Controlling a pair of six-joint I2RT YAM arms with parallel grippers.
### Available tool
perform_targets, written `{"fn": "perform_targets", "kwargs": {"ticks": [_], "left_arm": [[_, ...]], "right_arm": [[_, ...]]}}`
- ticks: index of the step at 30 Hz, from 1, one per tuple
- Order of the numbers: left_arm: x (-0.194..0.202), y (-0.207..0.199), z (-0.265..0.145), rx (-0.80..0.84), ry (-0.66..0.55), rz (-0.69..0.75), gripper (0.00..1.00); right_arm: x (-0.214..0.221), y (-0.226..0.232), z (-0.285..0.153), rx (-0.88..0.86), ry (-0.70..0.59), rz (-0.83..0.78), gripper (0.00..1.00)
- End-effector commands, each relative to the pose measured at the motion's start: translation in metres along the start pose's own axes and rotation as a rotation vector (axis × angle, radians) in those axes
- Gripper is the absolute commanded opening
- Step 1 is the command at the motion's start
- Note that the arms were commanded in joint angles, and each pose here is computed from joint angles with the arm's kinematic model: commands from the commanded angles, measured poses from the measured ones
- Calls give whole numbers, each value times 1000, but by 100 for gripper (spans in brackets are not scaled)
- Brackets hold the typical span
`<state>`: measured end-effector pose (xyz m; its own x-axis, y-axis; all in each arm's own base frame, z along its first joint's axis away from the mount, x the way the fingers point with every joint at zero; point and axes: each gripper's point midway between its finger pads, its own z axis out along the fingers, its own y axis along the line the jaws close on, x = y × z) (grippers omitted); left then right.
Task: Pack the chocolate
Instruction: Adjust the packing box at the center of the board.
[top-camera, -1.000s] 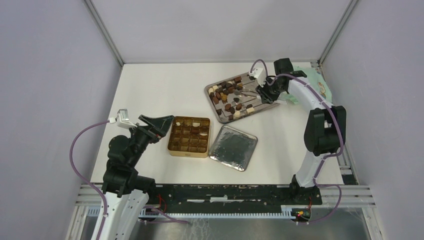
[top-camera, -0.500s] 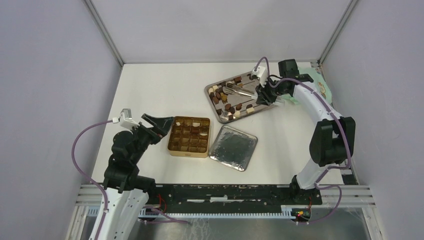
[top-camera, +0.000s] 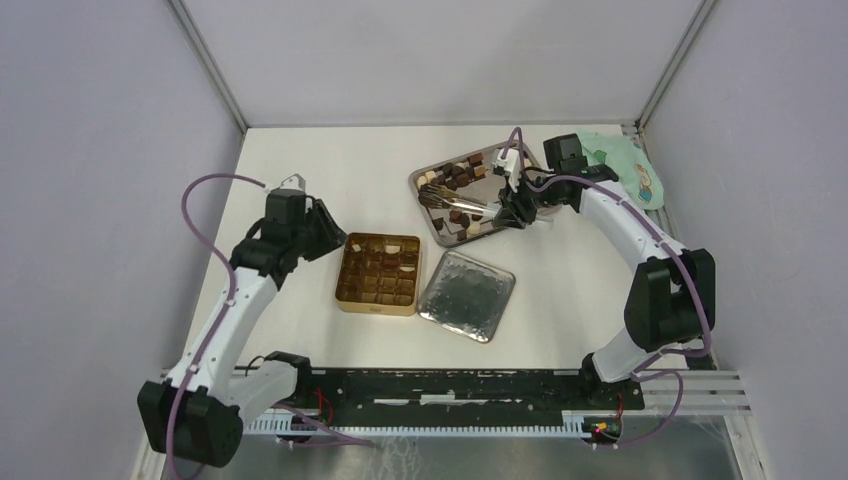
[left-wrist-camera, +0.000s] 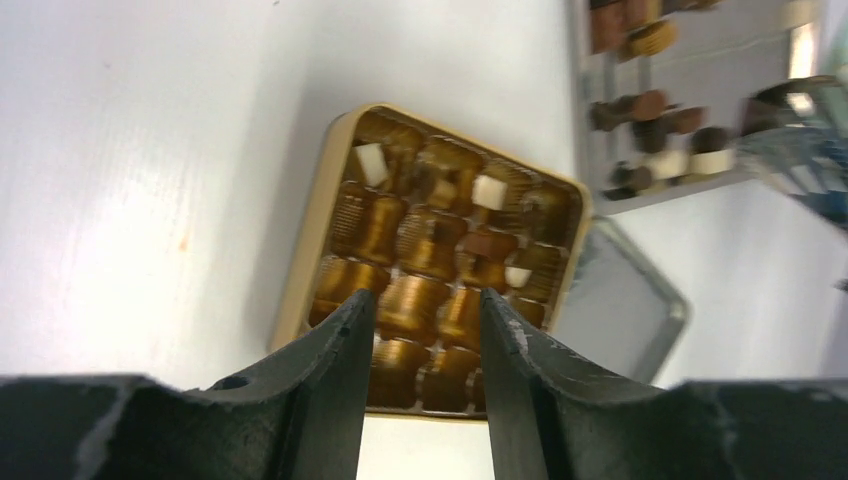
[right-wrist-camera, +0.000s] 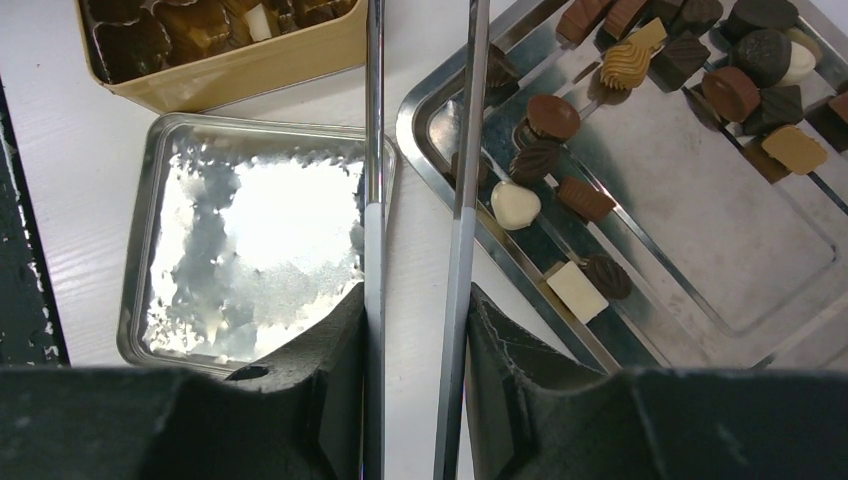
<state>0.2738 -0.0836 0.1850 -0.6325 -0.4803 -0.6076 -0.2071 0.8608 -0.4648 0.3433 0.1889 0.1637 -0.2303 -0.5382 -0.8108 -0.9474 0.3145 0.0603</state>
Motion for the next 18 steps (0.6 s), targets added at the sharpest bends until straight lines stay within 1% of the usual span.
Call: {"fn": "perform_targets", "kwargs": {"ticks": [1,4,7,15,18], "left_arm": [[1,25,21,-101,75,281,50],[4,31,44,-118,115,350,55],[7,34,64,-126,147,382,56],[9,42,100,-165,202,426,53],[8,41,113,-165,208,413,48]], "right_arm": [[-24,8,-10,3,-94,-52,0],[-23,11,-11,8,-98,-50,0],[-21,13,-12,10,-97,-50,0],[-19,14,-11,7,-97,-42,0],[-18,14,-10,5,-95,-41,0]]}}
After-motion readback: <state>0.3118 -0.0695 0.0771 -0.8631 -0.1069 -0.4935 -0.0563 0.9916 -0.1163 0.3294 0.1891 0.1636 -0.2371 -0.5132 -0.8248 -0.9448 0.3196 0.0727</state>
